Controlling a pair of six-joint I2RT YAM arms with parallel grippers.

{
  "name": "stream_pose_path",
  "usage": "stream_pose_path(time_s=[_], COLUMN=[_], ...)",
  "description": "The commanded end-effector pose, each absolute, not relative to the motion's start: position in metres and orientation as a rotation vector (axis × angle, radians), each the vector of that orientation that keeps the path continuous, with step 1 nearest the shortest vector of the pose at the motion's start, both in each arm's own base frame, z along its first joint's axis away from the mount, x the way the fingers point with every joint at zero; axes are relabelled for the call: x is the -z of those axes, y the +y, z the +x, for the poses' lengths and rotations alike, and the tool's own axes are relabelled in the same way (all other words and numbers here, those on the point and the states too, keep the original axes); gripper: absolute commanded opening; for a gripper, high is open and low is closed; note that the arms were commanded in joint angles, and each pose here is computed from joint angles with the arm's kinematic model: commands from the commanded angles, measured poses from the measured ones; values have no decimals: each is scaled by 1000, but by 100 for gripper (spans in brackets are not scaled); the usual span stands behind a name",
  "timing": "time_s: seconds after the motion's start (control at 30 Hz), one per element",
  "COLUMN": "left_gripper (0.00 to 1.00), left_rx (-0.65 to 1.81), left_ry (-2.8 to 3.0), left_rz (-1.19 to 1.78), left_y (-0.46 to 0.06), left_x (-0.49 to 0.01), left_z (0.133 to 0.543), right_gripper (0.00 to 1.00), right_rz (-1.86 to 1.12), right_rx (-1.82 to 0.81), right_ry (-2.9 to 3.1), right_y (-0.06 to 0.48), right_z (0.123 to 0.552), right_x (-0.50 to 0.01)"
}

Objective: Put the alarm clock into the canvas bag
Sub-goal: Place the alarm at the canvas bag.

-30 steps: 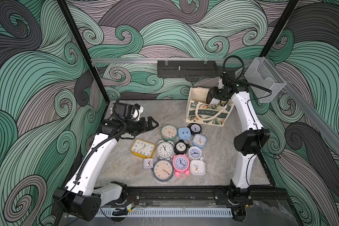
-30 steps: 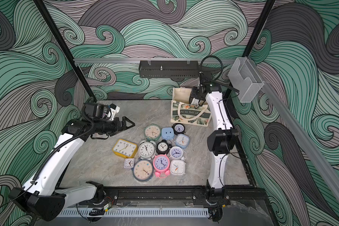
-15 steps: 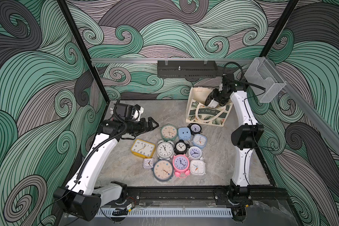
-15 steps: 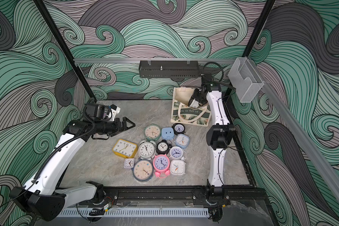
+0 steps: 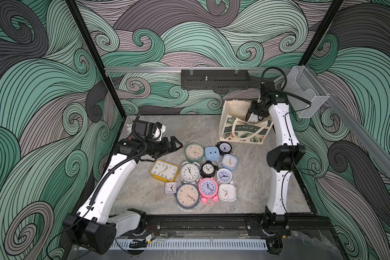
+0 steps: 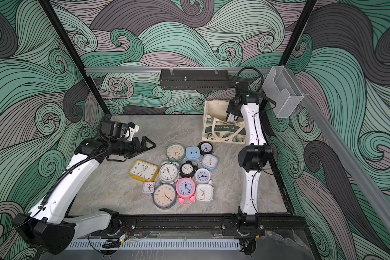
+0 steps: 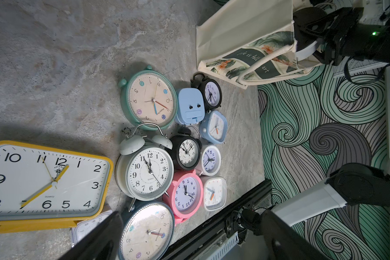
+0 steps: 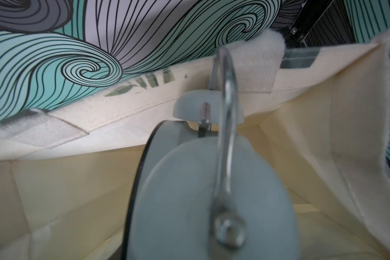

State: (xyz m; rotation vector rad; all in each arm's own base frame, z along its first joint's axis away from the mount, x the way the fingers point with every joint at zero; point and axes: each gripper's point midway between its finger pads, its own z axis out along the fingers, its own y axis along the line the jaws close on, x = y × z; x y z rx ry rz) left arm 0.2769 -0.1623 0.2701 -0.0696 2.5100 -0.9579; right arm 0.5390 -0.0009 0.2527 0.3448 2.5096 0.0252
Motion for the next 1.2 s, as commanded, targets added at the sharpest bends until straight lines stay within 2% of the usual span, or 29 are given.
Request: stream_pose_path(time_s=[0.0,0.2,0.47,0.57,0.8,1.0,1.17], left_gripper=[99,99,99,99,99,99,99], left_rx=[963,973,973,973,951,941,922], left_ry=[2504,2505,2509,2511,2529,2537,2553], left_rz=[-57,-40,-28,-32,-44,-55,-52], left_y=[-166,-169,-169,-169,-167,-166,-167], left_x=[-270,-270,-267,-266,-261,-258,-254], left_z=[276,274,270,269,270,272,275], right_gripper=[32,32,33,33,34,34,34], right_rz=[250,143,41,61,111,96,86], right_rx=[49,26,-331,-325,-76,15,-194], right_ry=[2558,2624,2719,2727,2736,2829,2896], right_y=[-6,7,63,61,34,25,47], right_z=[525,509,492,498,517,515,495], right_x=[-255,-250,-234,-226,-205,-170,-165])
